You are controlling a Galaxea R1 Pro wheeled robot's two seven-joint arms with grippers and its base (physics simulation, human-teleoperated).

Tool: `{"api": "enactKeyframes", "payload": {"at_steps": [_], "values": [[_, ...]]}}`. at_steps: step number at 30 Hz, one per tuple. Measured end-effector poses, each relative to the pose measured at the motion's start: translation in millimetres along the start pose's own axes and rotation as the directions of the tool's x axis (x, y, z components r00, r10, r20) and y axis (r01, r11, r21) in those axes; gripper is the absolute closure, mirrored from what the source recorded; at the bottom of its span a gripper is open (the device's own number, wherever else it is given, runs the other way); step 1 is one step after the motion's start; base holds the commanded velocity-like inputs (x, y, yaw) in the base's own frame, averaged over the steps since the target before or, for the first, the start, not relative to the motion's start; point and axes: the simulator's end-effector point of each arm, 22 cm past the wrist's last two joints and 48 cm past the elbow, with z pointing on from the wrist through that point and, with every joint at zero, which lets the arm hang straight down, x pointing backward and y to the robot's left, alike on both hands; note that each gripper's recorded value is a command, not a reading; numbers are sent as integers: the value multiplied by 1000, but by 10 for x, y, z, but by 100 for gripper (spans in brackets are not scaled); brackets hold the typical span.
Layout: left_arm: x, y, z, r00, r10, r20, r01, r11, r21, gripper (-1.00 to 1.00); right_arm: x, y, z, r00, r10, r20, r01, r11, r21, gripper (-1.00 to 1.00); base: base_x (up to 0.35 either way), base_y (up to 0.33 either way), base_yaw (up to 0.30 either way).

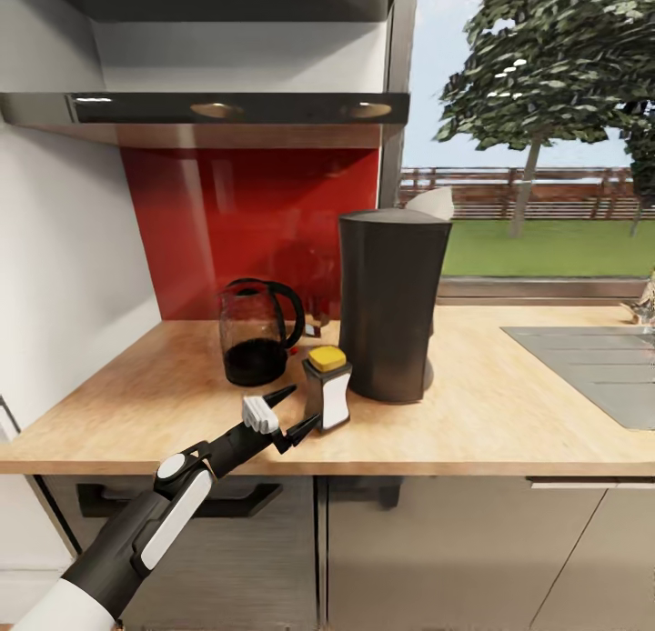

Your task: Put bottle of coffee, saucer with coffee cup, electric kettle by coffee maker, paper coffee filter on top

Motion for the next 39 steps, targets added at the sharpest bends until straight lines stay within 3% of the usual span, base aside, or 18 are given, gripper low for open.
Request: {"api": "enactKeyframes", "payload": {"at_steps": [19, 31, 34, 36, 37, 38, 39], "values": [[-2, -1, 0, 1000, 0, 0, 0, 1000, 0, -100, -2, -9, -5, 1000, 0, 1, 0, 1000, 2, -100, -159, 0, 0], [-10, -83, 23, 1000, 1, 2, -1, 1000, 24, -100, -1, -258, -133, 1000, 17, 5, -17, 999, 47, -100, -97, 0, 0], [-87, -294, 70, 1000, 12, 17, -13, 996, 89, -100, -2, -334, -175, 1000, 20, 7, -20, 998, 60, -100, -6, 0, 0], [-81, -665, 91, 1000, 18, 14, -21, 976, 215, -100, -7, -377, -197, 1000, 24, 9, -25, 997, 67, -100, -1, 0, 0], [141, -1183, 76, 999, 14, -35, 0, 929, 371, -100, -10, -392, -205, 1000, 26, 11, -26, 997, 70, -100, 0, 0, 0], [310, -1451, 56, 997, 11, -74, 22, 900, 436, -100, -9, -392, -206, 1000, 26, 10, -26, 997, 70, -100, 0, 0, 0], [395, -1563, 41, 996, 9, -94, 35, 886, 462, -100, -10, -393, -207, 1000, 26, 11, -26, 997, 70, -100, 0, 0, 0]]}}
